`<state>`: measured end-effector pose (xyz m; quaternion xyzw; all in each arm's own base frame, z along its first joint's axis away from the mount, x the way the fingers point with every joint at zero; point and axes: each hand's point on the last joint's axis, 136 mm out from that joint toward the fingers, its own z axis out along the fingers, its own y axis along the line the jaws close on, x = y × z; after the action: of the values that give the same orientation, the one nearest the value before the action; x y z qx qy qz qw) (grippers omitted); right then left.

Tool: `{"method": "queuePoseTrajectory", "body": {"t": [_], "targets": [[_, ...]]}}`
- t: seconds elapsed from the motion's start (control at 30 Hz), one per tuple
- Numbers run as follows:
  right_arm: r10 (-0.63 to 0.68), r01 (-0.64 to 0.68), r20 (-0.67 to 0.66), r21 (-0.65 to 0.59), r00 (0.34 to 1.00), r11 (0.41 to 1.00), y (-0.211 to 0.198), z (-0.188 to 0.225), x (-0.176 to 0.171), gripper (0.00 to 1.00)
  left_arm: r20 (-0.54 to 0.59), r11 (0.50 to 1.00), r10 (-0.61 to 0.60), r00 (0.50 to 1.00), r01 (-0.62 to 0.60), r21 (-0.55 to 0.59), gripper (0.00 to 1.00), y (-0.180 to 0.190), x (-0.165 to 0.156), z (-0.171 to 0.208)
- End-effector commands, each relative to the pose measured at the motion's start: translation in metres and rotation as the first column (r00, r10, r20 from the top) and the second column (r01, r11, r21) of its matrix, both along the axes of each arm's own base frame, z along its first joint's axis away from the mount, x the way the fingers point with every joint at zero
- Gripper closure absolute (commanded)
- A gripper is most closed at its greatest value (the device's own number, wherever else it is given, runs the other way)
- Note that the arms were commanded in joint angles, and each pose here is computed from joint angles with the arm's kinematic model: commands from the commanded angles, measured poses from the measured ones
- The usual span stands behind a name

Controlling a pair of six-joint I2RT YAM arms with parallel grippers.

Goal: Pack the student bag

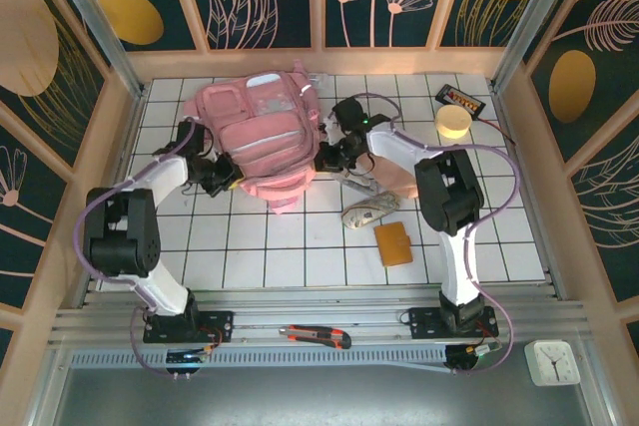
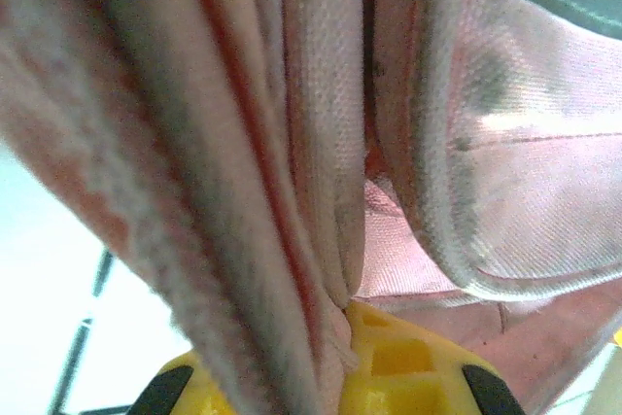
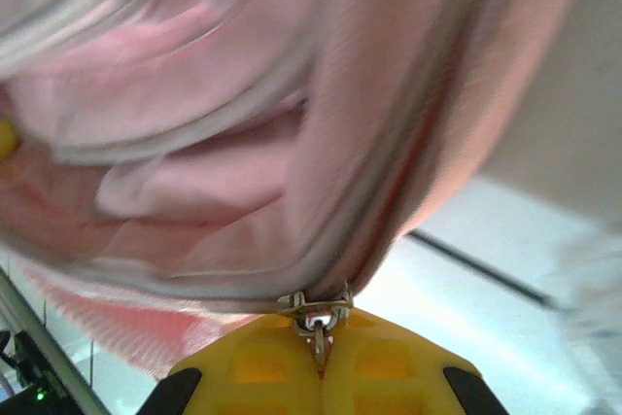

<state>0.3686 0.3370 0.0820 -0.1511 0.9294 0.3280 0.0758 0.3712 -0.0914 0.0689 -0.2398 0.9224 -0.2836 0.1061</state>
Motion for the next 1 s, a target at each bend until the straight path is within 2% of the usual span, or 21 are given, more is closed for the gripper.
{"method": "queuePoseTrajectory", "body": {"t": [0.0,0.07,0.1,0.13,0.2,0.3,0.33,0.43,0.5,0.57,0.67,0.8,0.97], "targets": [[0.079,-0.078,-0.022,0.04,0.997,0.996,0.042,0.018,-0.043,1.0,0.129,0.984,-0.034,0.991,0.011,0.177,0.92,0.045,0.041,0.013],[0.115,-0.113,-0.032,0.067,0.993,0.991,0.064,0.021,-0.054,1.0,0.131,0.982,-0.006,0.991,-0.019,0.189,0.84,0.064,0.048,0.015],[0.135,-0.132,-0.035,0.081,0.99,0.988,0.075,0.022,-0.057,1.0,0.131,0.981,0.011,0.991,-0.036,0.188,0.76,0.073,0.05,0.016],[0.149,-0.145,-0.039,0.09,0.988,0.985,0.083,0.022,-0.06,1.0,0.134,0.981,0.025,0.991,-0.05,0.186,0.65,0.081,0.052,0.018],[0.182,-0.177,-0.04,0.113,0.982,0.978,0.103,0.026,-0.06,1.0,0.131,0.981,0.061,0.989,-0.084,0.175,0.34,0.095,0.054,0.024],[0.212,-0.203,-0.05,0.143,0.976,0.969,0.125,0.026,-0.056,1.0,0.132,0.98,0.11,0.985,-0.13,0.15,0.08,0.102,0.047,0.036],[0.221,-0.211,-0.052,0.159,0.974,0.964,0.132,0.028,-0.053,1.0,0.129,0.98,0.134,0.983,-0.15,0.13,0.02,0.1,0.041,0.04],[0.242,-0.228,-0.049,0.2,0.969,0.953,0.149,0.037,-0.044,1.0,0.133,0.973,0.22,0.966,-0.226,0.037,0.01,0.09,0.021,0.055],[0.254,-0.238,-0.049,0.217,0.966,0.947,0.155,0.041,-0.042,1.0,0.105,0.957,0.288,0.952,-0.282,-0.069,0.01,0.078,0.004,0.054],[0.266,-0.249,-0.05,0.225,0.963,0.942,0.158,0.041,-0.043,1.0,0.039,0.914,0.358,0.933,-0.341,-0.22,0.01,0.057,-0.017,0.042],[0.28,-0.262,-0.06,0.212,0.958,0.941,0.154,0.036,-0.048,1.0,-0.015,0.843,0.427,0.904,-0.405,-0.355,0.01,0.034,-0.041,0.03],[0.296,-0.281,-0.056,0.191,0.953,0.94,0.147,0.033,-0.058,1.0,-0.053,0.792,0.464,0.884,-0.441,-0.422,0.02,0.011,-0.055,0.027],[0.312,-0.3,-0.044,0.173,0.949,0.938,0.144,0.033,-0.067,1.0,-0.087,0.752,0.494,0.865,-0.476,-0.456,0.01,-0.001,-0.049,0.02]]}}
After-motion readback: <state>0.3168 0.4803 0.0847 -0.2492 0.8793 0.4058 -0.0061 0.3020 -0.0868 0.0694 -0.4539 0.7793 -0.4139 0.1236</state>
